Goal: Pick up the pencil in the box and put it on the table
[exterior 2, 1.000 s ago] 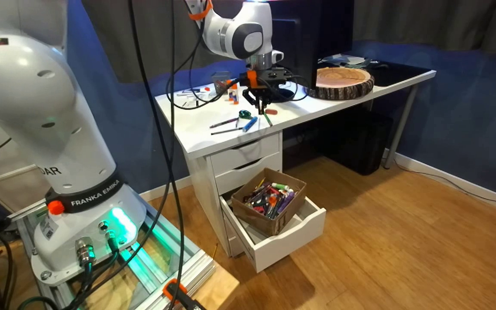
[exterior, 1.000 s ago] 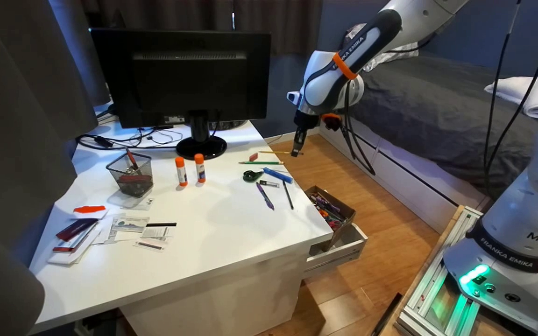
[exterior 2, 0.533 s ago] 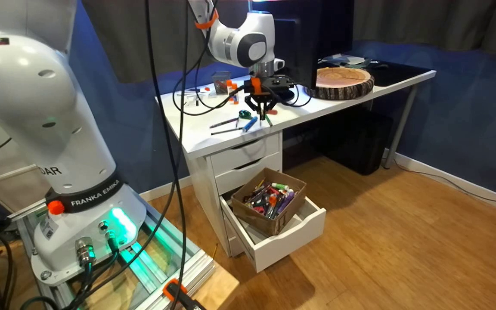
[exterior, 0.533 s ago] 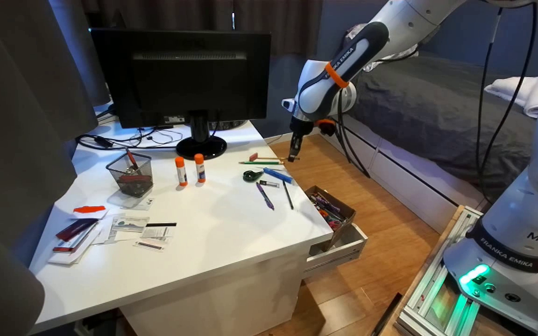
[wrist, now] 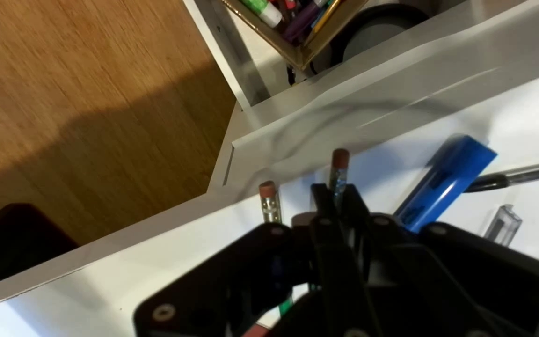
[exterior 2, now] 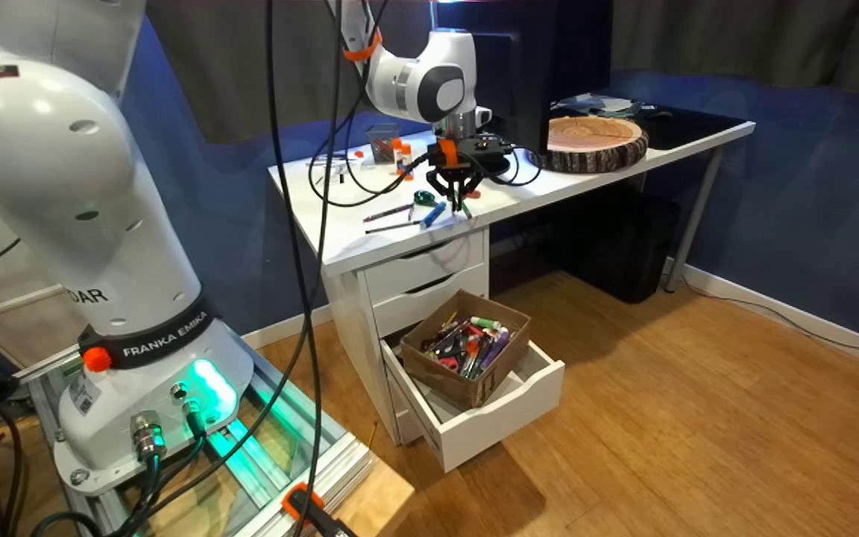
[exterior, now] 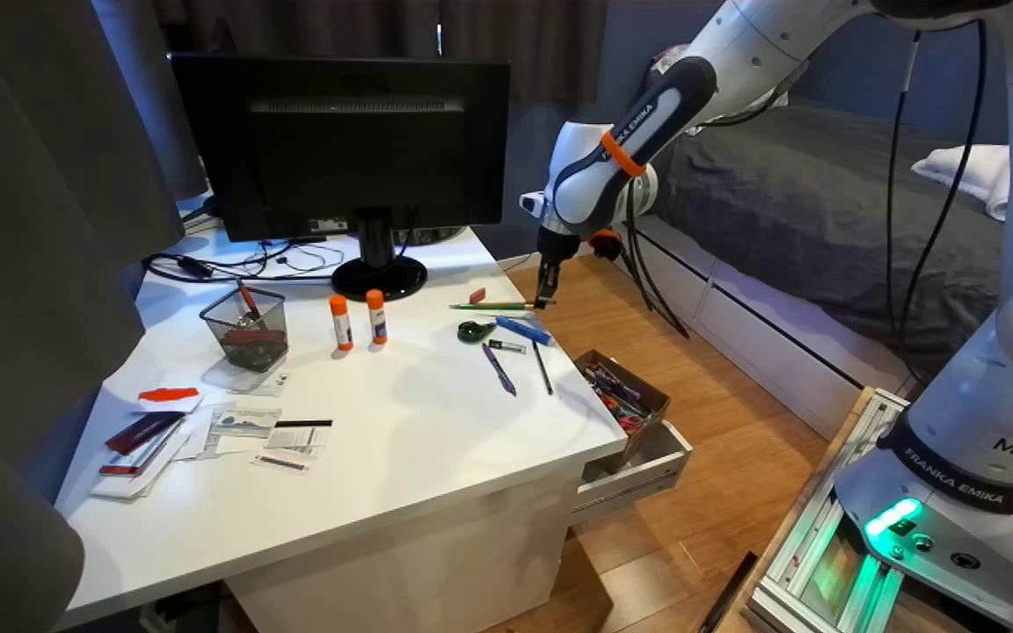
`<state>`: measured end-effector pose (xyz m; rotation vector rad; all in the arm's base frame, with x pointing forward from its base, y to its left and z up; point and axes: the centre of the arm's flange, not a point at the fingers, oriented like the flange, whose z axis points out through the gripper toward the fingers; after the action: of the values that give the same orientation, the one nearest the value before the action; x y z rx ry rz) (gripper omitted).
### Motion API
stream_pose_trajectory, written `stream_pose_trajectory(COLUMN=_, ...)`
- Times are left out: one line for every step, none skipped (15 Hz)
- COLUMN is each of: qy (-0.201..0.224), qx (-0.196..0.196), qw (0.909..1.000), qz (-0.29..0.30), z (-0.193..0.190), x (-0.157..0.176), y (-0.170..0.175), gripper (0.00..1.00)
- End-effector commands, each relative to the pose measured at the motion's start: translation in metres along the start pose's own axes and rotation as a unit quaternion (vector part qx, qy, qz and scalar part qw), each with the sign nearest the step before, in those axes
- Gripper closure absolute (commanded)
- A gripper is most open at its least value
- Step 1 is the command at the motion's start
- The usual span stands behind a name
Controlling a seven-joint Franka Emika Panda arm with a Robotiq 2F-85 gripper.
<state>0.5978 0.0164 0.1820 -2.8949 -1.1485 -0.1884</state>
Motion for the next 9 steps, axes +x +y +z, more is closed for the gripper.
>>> stream_pose_trajectory(qy=0.000, qx=-0.011, qw=0.9997, qz=-0.020, z=0.0085, x=0.0146, y=0.0039, gripper=0.98)
stream_pose_trajectory(qy=-0.001, qx=-0.012, qw=0.9997, qz=-0.023, z=0.0109, x=0.0167, y=0.0036, gripper=0.98)
stream_pose_trajectory(qy=0.001, qx=-0.012, qw=0.9996, qz=-0.025, z=0.0126, x=0.0188, y=0.0039, gripper=0.98)
stream_pose_trajectory(qy=0.002, qx=-0.011, qw=0.9996, qz=-0.025, z=0.0146, x=0.0206, y=0.0039, gripper=0.98)
stream_pose_trajectory(qy=0.005, qx=-0.014, qw=0.9996, qz=-0.025, z=0.0161, x=0.0223, y=0.0041, gripper=0.98)
stream_pose_trajectory(qy=0.007, qx=-0.016, qw=0.9995, qz=-0.026, z=0.0173, x=0.0233, y=0.0041, gripper=0.98)
stream_pose_trajectory(qy=0.010, qx=-0.015, qw=0.9995, qz=-0.027, z=0.0179, x=0.0242, y=0.0039, gripper=0.89)
stream_pose_trajectory(qy=0.013, qx=-0.016, qw=0.9994, qz=-0.027, z=0.0174, x=0.0246, y=0.0040, gripper=0.65)
stream_pose_trajectory(qy=0.017, qx=-0.017, qw=0.9993, qz=-0.027, z=0.0156, x=0.0242, y=0.0036, gripper=0.64)
